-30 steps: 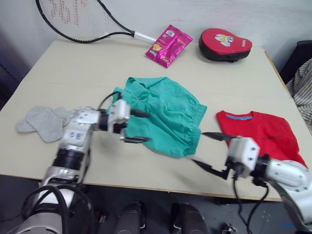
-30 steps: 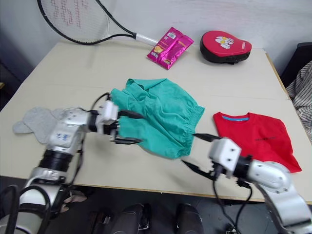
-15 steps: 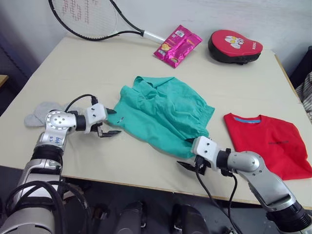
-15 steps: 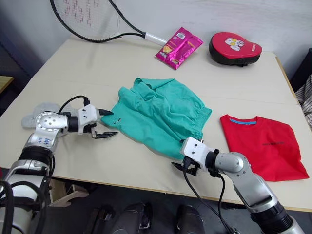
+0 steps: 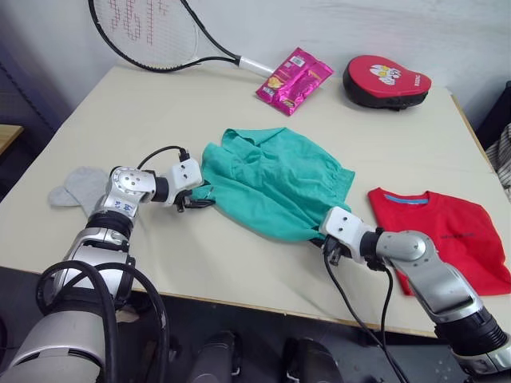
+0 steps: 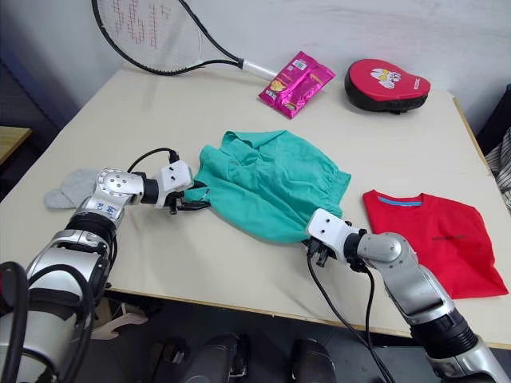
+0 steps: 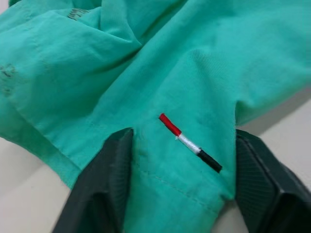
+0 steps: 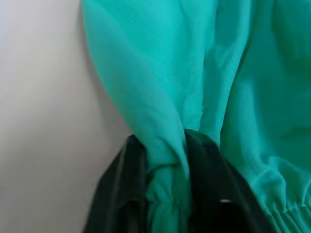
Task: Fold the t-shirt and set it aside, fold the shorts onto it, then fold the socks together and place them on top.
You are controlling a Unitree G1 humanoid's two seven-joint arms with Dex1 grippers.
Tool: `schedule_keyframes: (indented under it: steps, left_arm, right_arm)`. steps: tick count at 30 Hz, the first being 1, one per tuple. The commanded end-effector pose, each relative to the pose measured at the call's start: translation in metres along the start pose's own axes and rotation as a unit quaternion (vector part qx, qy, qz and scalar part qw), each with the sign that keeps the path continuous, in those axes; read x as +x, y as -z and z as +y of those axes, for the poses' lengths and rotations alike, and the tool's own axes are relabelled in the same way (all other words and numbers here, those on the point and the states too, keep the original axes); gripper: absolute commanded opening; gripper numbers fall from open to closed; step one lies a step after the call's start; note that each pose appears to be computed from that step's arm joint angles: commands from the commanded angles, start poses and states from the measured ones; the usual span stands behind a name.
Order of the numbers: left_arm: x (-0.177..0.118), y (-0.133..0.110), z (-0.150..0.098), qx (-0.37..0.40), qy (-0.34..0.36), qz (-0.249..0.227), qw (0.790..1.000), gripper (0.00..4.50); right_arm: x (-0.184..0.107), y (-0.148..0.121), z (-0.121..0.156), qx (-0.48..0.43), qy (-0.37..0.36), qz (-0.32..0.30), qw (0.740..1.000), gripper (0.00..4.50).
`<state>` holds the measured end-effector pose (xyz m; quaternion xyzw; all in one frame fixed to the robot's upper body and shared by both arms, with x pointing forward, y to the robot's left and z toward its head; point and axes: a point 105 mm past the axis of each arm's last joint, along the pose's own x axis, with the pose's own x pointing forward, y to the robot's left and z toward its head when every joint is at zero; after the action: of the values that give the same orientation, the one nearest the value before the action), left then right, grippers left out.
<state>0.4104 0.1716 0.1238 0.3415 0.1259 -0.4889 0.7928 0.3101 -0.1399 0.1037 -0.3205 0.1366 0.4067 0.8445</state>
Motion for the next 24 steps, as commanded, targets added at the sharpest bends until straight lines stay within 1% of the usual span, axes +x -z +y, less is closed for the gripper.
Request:
schedule_keyframes:
  steps: [1,2,3,5,6,8,11,14,17,19,20,21,22,24]
  left_arm:
    - [0.009,0.043,-0.038,-0.061,0.077,0.070,0.993,1.39]
    - [0.008,0.046,-0.041,-0.072,0.084,0.072,0.991,1.09]
    - [0.008,0.044,-0.041,-0.067,0.082,0.058,0.993,0.77]
    - [0.008,0.033,-0.035,-0.081,0.063,0.013,0.995,0.11]
    - [0.008,0.025,-0.032,-0.094,0.058,-0.016,0.994,0.01]
    - [0.002,0.016,-0.030,-0.109,0.067,-0.050,0.991,0.01]
    - [-0.010,0.013,-0.034,-0.120,0.098,-0.073,0.985,0.01]
    - [-0.027,0.008,-0.032,-0.114,0.100,-0.098,0.984,0.01]
    - [-0.049,0.000,-0.035,-0.095,0.106,-0.114,0.983,0.01]
    - [-0.065,-0.005,-0.041,-0.087,0.109,-0.121,0.983,0.01]
    - [-0.081,-0.006,-0.050,-0.053,0.125,-0.105,0.985,0.01]
    - [-0.099,-0.009,-0.058,-0.036,0.136,-0.097,0.985,0.01]
    - [-0.112,-0.016,-0.064,-0.037,0.143,-0.099,0.984,0.01]
    - [-0.123,-0.026,-0.074,-0.054,0.148,-0.103,0.982,0.01]
  right_arm:
    - [-0.004,0.002,-0.003,-0.006,0.015,0.004,1.000,0.00]
    - [-0.004,0.003,-0.002,-0.006,0.014,0.004,1.000,0.00]
    - [-0.004,0.003,-0.001,-0.004,0.013,0.003,1.000,0.00]
    - [-0.005,0.003,0.001,-0.004,0.012,0.000,1.000,0.00]
    - [-0.006,0.003,0.000,-0.003,0.012,-0.003,1.000,0.00]
    - [-0.009,0.000,-0.003,-0.006,0.012,-0.016,1.000,0.00]
    - [-0.015,-0.004,-0.009,-0.017,0.008,-0.035,0.999,0.00]
    - [-0.020,-0.009,-0.017,-0.030,0.005,-0.054,0.998,0.00]
    - [-0.024,-0.013,-0.025,-0.043,-0.001,-0.072,0.996,0.00]
    - [-0.025,-0.016,-0.028,-0.053,-0.006,-0.083,0.995,0.00]
    - [-0.025,-0.018,-0.028,-0.056,-0.013,-0.093,0.994,0.00]
    - [-0.025,-0.021,-0.027,-0.060,-0.022,-0.102,0.993,0.00]
    - [-0.024,-0.024,-0.024,-0.065,-0.034,-0.111,0.991,0.00]
    - [-0.025,-0.026,-0.018,-0.069,-0.052,-0.123,0.989,0.00]
